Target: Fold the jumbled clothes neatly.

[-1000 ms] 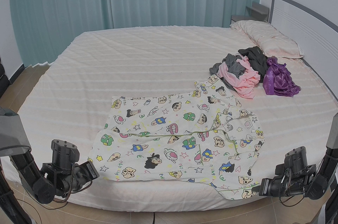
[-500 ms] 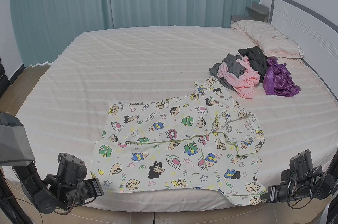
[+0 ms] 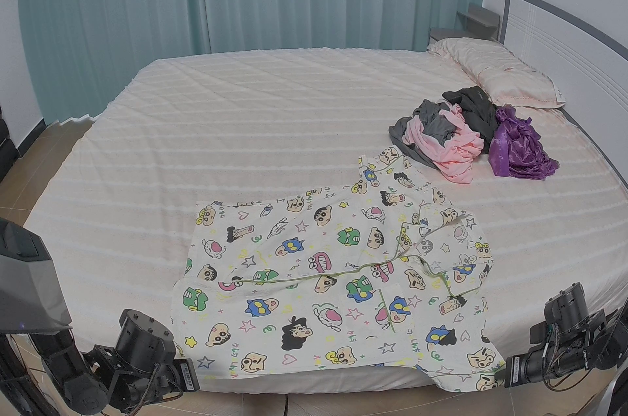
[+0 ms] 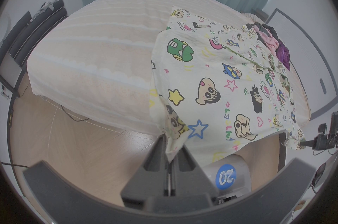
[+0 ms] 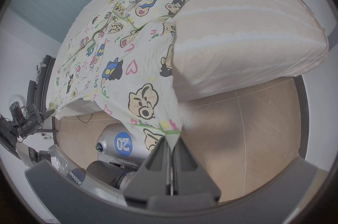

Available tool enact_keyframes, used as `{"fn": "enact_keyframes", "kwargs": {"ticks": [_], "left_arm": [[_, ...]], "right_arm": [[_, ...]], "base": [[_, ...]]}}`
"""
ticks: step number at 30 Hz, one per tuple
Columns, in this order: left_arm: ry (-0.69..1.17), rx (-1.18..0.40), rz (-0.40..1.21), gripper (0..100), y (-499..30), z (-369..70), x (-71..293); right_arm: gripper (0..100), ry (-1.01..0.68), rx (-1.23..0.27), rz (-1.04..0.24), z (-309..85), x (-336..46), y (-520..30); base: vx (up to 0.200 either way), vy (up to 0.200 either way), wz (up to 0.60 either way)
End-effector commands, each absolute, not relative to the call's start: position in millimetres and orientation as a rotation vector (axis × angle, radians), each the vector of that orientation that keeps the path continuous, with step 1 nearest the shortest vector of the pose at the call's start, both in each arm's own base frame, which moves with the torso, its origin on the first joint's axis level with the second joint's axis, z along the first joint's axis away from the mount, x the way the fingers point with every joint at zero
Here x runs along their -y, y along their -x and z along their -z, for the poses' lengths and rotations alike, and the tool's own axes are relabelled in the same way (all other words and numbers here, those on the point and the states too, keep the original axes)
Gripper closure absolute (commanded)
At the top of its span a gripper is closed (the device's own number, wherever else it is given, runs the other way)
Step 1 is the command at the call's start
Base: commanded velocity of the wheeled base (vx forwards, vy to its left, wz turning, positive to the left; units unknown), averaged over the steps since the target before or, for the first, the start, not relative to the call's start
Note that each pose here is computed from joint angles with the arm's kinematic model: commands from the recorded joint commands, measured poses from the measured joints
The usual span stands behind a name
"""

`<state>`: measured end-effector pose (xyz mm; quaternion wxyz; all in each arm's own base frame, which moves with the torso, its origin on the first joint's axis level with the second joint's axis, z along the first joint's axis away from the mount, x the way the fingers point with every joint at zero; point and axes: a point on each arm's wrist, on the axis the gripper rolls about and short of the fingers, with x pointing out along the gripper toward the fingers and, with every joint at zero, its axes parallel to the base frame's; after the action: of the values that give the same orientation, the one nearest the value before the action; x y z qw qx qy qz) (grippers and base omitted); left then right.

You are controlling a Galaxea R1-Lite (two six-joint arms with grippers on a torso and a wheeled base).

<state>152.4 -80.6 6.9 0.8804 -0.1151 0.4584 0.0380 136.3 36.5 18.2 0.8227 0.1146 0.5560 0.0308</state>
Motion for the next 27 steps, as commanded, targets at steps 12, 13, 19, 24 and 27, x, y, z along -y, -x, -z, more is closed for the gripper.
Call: {"fn": "enact_keyframes", "kwargs": {"ticks": [12,13,19,24,27], "left_arm": [[0.262,-0.919,-0.055,100,-151.7,-17.6,85.9],[0.29,-0.885,-0.059,100,-157.9,-22.7,85.8],[0.383,-0.774,-0.112,100,-187.1,-42.7,79.9],[0.427,-0.764,-0.148,100,-216.0,-51.9,80.4],[0.48,-0.749,-0.154,100,-237.3,-54.7,86.4]], "right_arm": [[100,-0.239,-1.136,-0.078,-25.0,-34.4,-136.4],[100,-0.248,-1.108,-0.081,-28.8,-34.4,-140.6],[100,-0.288,-0.988,-0.087,-45.1,-36.1,-163.8],[100,-0.32,-0.922,-0.085,-55.8,-38.6,-189.8],[100,-0.356,-0.882,-0.081,-61.9,-42.5,-209.9]], "base": [[0.0,0.0,0.0],[0.0,0.0,0.0],[0.0,0.0,0.0],[0.0,0.0,0.0],[0.0,0.0,0.0]]}}
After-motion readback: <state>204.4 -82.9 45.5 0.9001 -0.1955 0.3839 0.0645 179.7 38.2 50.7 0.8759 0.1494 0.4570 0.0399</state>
